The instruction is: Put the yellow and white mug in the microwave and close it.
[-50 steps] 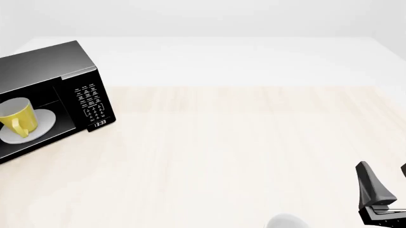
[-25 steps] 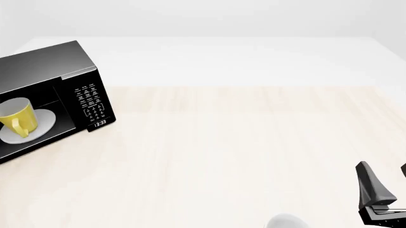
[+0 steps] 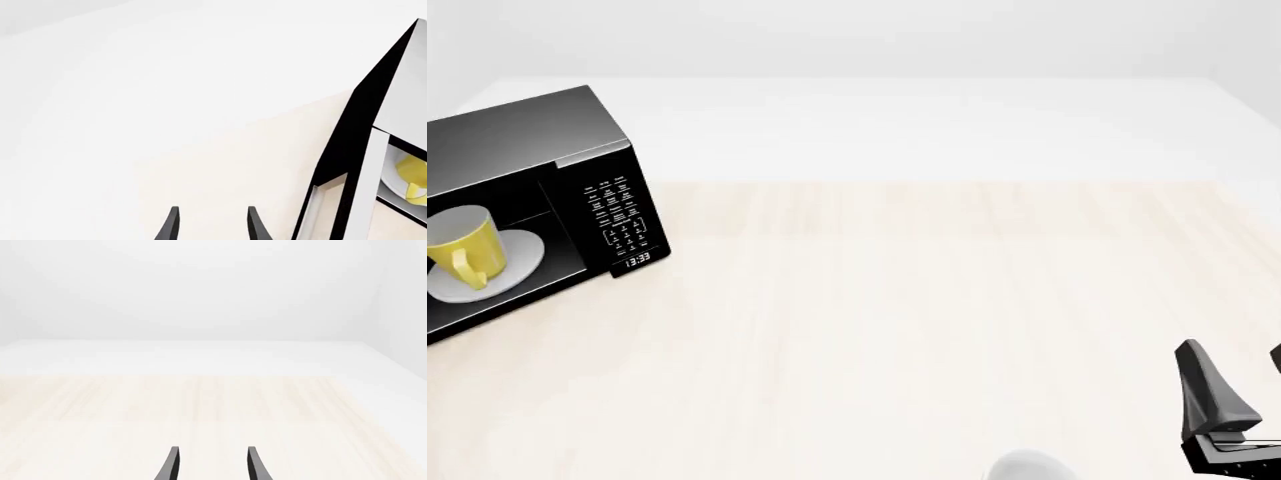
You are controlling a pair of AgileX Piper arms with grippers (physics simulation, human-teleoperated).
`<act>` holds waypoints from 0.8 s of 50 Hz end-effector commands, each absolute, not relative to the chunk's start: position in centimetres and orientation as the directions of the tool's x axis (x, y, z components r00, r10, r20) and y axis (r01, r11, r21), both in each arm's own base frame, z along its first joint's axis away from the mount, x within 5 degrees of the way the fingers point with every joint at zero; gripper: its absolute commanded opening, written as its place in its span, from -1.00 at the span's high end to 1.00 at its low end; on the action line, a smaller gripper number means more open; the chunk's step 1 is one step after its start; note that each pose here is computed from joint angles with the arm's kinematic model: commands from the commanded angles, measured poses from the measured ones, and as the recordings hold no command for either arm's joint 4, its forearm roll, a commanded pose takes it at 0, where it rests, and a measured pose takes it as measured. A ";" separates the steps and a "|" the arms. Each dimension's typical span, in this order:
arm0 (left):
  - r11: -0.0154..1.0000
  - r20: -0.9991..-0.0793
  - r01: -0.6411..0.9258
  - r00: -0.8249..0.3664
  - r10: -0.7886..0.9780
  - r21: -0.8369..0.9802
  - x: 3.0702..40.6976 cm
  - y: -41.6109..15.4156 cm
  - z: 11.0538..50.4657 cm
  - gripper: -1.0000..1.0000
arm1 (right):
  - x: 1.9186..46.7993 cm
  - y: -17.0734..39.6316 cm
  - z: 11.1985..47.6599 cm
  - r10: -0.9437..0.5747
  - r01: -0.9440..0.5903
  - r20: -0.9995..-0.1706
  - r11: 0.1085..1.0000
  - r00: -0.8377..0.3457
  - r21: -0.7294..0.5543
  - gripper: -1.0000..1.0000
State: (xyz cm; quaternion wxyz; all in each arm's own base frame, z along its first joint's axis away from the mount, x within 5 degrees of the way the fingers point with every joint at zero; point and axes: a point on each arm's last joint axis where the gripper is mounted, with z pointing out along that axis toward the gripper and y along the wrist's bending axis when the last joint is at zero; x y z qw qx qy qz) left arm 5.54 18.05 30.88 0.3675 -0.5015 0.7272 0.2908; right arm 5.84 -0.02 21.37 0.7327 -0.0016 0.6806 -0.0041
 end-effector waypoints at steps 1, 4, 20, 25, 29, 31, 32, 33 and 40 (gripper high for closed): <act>0.333 -0.815 -0.941 -0.236 -0.529 0.057 5.7 18.4 29.9 -1.00 | 5.8 0.0 21.4 -0.008 0.004 -0.997 1.000 0.074 -0.008 -1.00; 0.333 -0.815 -0.941 -0.236 -0.529 0.057 5.7 18.4 29.9 -1.00 | 5.8 0.0 21.4 -0.008 0.004 -0.997 1.000 0.074 -0.008 -1.00; 0.517 -0.768 -0.855 -0.302 -0.565 -0.044 11.5 17.5 26.6 -1.00 | 5.8 0.0 21.4 -0.008 0.004 -0.997 1.000 0.074 -0.008 -1.00; 0.545 -0.763 -0.837 -0.314 -0.565 -0.059 12.5 17.2 26.3 -1.00 | 5.8 0.0 21.4 -0.008 0.004 -0.997 1.000 0.074 -0.008 -1.00; 0.551 -0.761 -0.832 -0.320 -0.565 -0.059 12.8 17.3 26.1 -1.00 | 5.8 0.0 21.4 -0.008 0.004 -0.997 1.000 0.074 -0.008 -1.00; 0.559 -0.759 -0.827 -0.327 -0.563 -0.058 13.0 17.3 25.9 -1.00 | 5.8 0.0 21.4 -0.008 0.004 -0.997 1.000 0.074 -0.008 -1.00; 0.559 -0.759 -0.827 -0.327 -0.563 -0.058 13.0 17.3 25.9 -1.00 | 5.8 0.0 21.4 -0.008 0.004 -0.997 1.000 0.074 -0.008 -1.00; 0.565 -0.757 -0.823 -0.332 -0.563 -0.059 13.2 17.3 25.7 -1.00 | 5.8 0.0 21.4 -0.008 0.004 -0.997 1.000 0.074 -0.008 -1.00; 0.575 -0.746 -0.815 -0.344 -0.570 -0.063 13.8 17.4 25.1 -1.00 | 5.8 0.0 21.4 -0.008 0.004 -0.997 1.000 0.074 -0.008 -1.00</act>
